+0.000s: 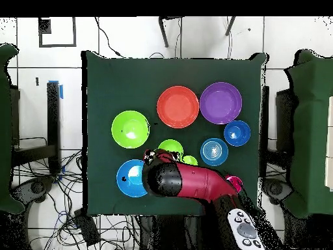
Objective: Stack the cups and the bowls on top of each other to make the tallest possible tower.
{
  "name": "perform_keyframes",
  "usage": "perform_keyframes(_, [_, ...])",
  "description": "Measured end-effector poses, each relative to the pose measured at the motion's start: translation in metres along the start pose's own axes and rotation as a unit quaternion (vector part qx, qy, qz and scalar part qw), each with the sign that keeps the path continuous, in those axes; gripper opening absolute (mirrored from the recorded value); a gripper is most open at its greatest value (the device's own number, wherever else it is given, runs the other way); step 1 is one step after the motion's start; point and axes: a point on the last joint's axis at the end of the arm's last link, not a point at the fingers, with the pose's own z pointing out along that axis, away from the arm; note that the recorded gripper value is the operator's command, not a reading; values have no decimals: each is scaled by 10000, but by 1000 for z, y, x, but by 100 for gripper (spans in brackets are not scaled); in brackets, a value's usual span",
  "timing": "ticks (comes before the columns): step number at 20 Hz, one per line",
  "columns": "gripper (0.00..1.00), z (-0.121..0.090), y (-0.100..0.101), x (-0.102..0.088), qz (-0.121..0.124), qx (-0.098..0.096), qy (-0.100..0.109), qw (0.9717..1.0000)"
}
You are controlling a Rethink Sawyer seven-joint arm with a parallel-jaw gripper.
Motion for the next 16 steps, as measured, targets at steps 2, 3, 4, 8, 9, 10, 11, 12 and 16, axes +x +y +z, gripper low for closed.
perform_keyframes(2, [100,1,-2,-6,-43,-10,-50,10000])
perform_keyframes(3, [100,2,-3,-7,-61,-9,-60,10000])
perform_keyframes(4, [100,4,-4,-8,-84,-8,-61,9999])
perform_keyframes(8, [100,12,-9,-9,-201,6,-51,9998])
perform_keyframes(9, [100,15,-11,-9,-234,8,-46,9997])
perform_keyframes(10, [100,17,-13,-9,-266,9,-40,9996])
perform_keyframes(11, [100,19,-15,-9,-277,7,-37,9996])
perform_keyframes(12, [100,21,-19,-10,-285,10,-41,9996])
perform_keyframes(16, [100,25,-33,-14,-294,30,-72,9995])
